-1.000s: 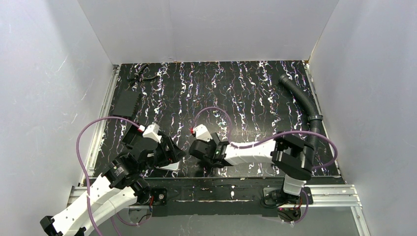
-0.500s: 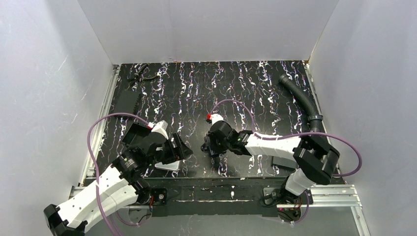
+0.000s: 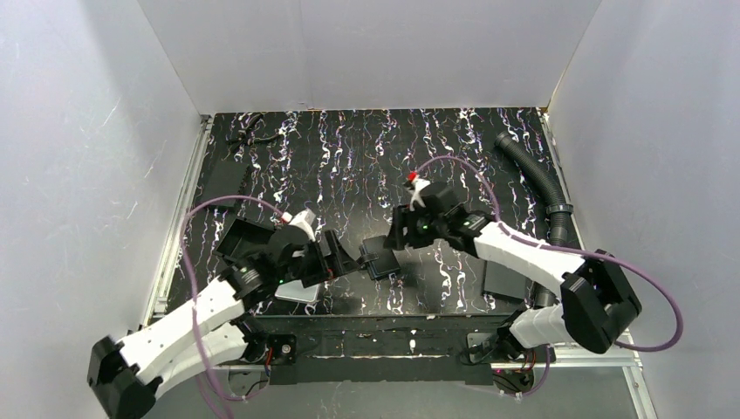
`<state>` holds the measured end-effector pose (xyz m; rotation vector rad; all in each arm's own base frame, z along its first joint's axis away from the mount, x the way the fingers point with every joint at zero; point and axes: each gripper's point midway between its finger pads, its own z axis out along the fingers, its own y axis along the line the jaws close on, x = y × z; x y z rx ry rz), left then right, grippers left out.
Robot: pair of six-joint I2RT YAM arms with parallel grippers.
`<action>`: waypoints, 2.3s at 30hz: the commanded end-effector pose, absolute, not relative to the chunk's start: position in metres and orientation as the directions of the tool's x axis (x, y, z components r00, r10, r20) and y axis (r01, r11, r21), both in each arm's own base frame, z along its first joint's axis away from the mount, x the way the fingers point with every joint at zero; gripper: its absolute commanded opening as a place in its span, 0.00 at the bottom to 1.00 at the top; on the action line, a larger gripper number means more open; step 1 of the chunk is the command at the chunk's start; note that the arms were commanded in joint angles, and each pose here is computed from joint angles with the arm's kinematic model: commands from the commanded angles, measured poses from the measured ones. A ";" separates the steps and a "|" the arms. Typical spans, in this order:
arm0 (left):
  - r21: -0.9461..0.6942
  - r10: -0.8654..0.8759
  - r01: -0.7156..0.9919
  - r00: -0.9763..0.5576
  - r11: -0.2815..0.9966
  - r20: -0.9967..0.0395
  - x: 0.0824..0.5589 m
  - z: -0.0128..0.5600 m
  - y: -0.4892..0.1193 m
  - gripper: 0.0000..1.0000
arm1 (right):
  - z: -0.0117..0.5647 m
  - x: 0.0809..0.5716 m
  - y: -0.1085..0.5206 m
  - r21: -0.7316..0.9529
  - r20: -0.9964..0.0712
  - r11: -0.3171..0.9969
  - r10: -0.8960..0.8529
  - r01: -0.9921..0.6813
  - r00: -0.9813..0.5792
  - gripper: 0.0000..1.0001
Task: Put the credit cards into the card holder
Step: Pick up the card holder from the center of the board.
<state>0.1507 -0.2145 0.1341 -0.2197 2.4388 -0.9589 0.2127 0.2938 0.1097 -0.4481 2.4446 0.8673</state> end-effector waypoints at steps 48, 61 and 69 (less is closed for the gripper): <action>-0.323 0.028 0.100 -0.975 0.941 -0.220 0.190 0.003 -0.231 0.28 | 0.053 0.215 0.320 0.827 -0.317 0.481 -0.030 -0.291 -0.948 0.30; -0.634 -0.091 0.413 -0.789 0.654 -0.608 0.182 0.239 -0.223 0.91 | 0.220 0.189 0.329 0.945 -0.326 0.018 -0.045 -0.327 -0.944 0.01; -0.695 -0.332 0.499 -0.631 0.519 -0.701 0.193 0.348 -0.194 0.93 | 0.366 0.157 0.311 0.846 -0.410 -0.368 0.013 -0.386 -0.912 0.01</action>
